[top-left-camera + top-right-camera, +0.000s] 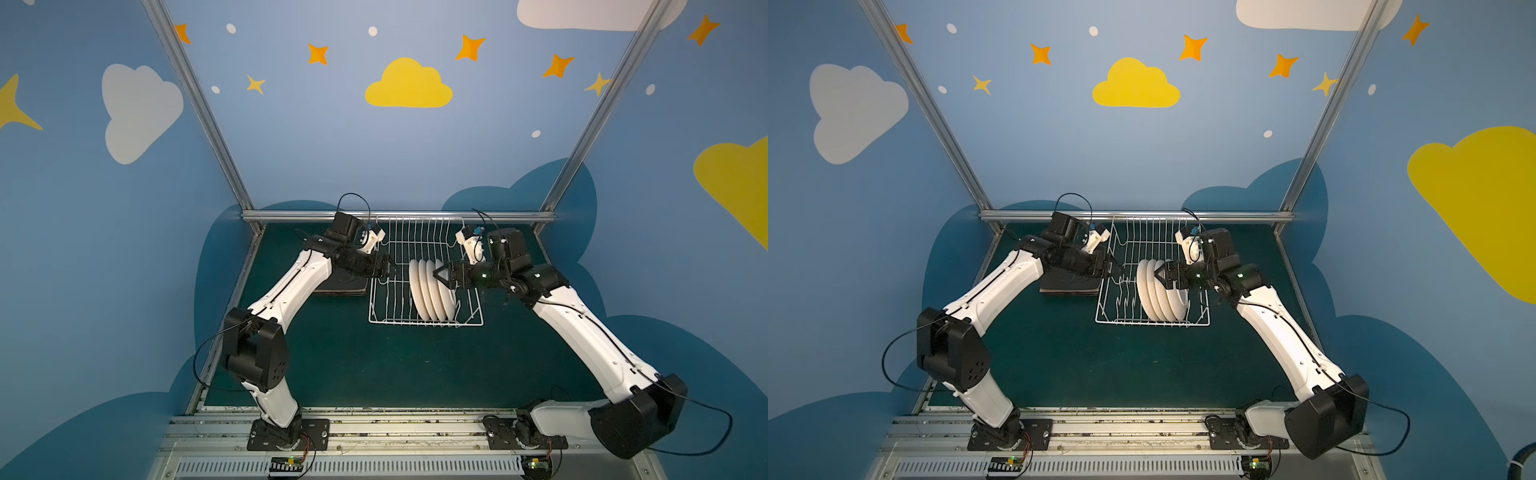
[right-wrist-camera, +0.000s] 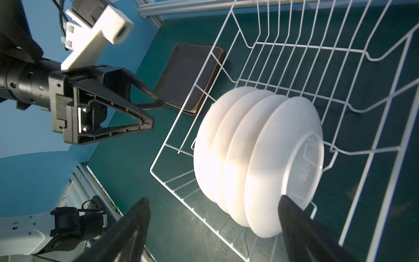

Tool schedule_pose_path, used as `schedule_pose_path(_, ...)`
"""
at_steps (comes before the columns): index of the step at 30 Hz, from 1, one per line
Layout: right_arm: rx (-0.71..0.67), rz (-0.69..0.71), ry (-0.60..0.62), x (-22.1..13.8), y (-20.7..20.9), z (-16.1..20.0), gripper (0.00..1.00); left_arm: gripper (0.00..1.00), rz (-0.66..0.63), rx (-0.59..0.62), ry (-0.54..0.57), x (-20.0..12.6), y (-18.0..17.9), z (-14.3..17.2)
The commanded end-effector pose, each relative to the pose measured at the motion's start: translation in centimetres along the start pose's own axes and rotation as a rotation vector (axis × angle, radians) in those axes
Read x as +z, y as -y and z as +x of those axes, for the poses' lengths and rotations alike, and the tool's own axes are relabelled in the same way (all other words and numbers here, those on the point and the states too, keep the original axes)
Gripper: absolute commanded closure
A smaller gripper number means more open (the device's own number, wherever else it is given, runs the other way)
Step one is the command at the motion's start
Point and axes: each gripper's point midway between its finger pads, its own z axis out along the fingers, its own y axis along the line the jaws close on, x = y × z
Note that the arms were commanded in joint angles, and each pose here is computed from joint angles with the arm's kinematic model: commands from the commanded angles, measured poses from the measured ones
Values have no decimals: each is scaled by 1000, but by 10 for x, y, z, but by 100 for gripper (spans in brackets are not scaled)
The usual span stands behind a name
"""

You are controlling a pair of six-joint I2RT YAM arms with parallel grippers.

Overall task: Unload the plates from the dish rack
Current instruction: Pick up a plate from the dish rack.

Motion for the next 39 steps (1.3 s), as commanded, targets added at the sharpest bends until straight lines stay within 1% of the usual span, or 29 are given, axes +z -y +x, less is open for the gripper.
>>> schedule_pose_path(1, 29, 24, 39, -11, 5, -3, 12, 22, 25, -29, -25, 20, 12, 2)
schedule_pose_path(2, 38, 30, 42, -13, 7, -3, 12, 24, 27, -38, -36, 26, 14, 4)
schedule_pose_path(5, 59, 41, 51, -15, 14, 2, 12, 34, 33, -79, -55, 42, 15, 8)
schedule_pose_path(8, 89, 45, 67, -19, 19, 4, 12, 41, 41, -126, -62, 52, 13, 9)
schedule_pose_path(10, 92, 41, 79, -20, 20, 4, 12, 44, 42, -137, -66, 58, 13, 9)
schedule_pose_path(13, 88, 45, 91, -24, 21, 2, 12, 53, 40, -157, -76, 64, 10, 9)
schedule_pose_path(18, 78, 28, 97, -25, 19, -1, 12, 58, 15, -162, -77, 73, 5, 8)
schedule_pose_path(20, 68, 18, 85, -23, 18, 0, 12, 62, 4, -182, -68, 76, 2, 6)
schedule_pose_path(26, 25, 47, 52, -30, 23, -3, 11, 74, -12, -224, -58, 85, -3, 6)
schedule_pose_path(32, 41, 46, 54, -27, 26, -4, 11, 82, -11, -279, -60, 94, -7, 6)
schedule_pose_path(37, 40, 64, 76, -31, 30, -9, 10, 84, 1, -307, -66, 100, -6, 6)
schedule_pose_path(39, 42, 70, 77, -32, 32, -10, 10, 90, 2, -311, -60, 102, -6, 3)
